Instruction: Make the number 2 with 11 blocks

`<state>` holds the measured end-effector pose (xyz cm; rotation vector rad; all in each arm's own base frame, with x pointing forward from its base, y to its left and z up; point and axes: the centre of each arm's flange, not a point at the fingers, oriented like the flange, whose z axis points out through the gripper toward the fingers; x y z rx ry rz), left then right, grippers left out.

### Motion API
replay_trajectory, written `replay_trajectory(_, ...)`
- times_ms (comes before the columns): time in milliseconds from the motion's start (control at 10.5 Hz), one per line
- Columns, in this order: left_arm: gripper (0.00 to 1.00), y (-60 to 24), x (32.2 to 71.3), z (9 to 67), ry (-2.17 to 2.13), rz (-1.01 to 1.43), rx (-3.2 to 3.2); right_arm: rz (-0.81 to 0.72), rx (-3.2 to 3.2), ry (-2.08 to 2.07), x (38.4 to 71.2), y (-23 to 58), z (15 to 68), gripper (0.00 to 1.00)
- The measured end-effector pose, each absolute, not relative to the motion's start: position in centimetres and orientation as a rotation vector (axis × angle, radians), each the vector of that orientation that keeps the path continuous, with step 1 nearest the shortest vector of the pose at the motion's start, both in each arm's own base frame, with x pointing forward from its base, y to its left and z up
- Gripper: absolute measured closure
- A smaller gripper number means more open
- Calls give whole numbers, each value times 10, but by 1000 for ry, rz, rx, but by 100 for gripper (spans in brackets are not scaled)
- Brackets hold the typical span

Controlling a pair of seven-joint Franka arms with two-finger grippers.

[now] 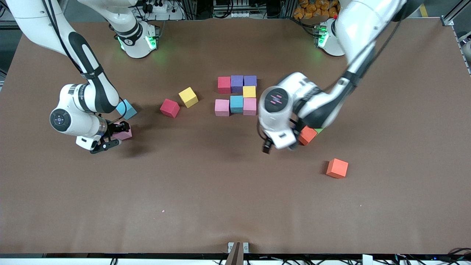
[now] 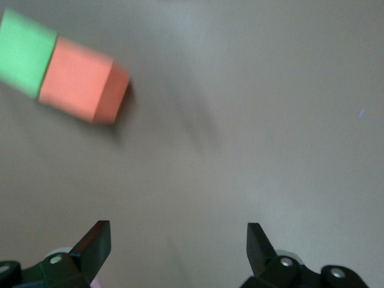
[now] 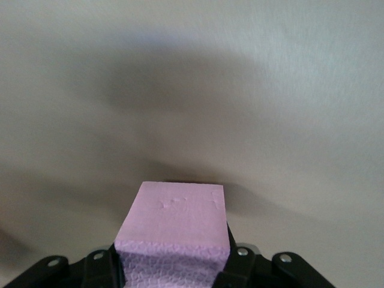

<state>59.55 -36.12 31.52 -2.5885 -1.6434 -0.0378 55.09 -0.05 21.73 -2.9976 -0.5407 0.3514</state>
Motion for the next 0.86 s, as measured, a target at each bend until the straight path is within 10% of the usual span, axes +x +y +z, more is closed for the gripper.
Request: replay_trajectory(859,0,-166,674,294,-429,81,-3047,321,-3021,-382,596,168,240,44)
